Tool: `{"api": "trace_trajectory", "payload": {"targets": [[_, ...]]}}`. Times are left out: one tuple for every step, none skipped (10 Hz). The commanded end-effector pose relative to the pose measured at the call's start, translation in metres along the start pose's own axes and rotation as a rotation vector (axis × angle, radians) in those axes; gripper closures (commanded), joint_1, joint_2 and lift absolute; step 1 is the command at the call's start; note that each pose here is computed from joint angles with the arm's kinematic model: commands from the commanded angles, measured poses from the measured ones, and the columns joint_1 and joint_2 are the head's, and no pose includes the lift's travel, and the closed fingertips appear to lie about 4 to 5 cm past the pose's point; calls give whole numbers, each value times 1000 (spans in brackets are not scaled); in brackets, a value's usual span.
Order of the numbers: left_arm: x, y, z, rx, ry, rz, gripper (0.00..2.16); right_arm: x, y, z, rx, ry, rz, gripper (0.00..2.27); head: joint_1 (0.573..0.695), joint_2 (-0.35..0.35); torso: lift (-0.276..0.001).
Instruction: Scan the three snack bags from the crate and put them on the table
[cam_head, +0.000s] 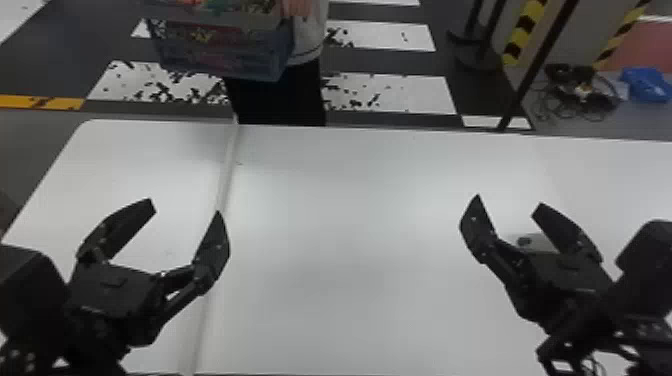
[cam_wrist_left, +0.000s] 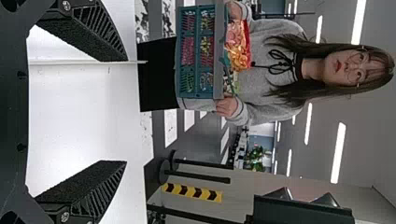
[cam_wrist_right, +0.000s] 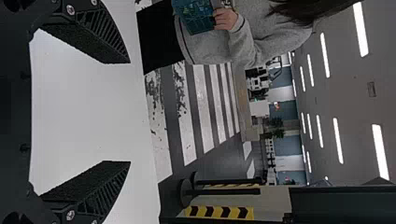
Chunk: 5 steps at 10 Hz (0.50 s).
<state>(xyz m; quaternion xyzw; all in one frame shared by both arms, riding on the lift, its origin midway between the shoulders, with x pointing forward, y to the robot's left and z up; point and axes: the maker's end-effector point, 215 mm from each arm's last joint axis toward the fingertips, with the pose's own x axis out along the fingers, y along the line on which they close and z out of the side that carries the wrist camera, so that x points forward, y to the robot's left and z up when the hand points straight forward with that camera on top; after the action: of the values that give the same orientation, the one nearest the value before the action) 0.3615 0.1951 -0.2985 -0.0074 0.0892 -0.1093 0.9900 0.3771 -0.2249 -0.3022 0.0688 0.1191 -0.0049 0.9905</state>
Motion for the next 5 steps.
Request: {"api": "trace_trajectory", "payload": {"targets": [[0,0,-1,0,1,1,90,0,1,0,3,-1,0,127,695,-47,-94],[0,0,0,2,0,0,90,1,1,1,1,-3,0,127,695,-46,-94],[0,0,0,1,-1,1,90,1,0,1,0,-2,-2,127,695,-45,-94],[0,0,0,1,-1,1,90,1,0,1,1,-3,0,127,695,-46,-94],[0,0,1,1,-4,-2,90,1,0,1,1,-3,0,127,695,-46,-94]]}}
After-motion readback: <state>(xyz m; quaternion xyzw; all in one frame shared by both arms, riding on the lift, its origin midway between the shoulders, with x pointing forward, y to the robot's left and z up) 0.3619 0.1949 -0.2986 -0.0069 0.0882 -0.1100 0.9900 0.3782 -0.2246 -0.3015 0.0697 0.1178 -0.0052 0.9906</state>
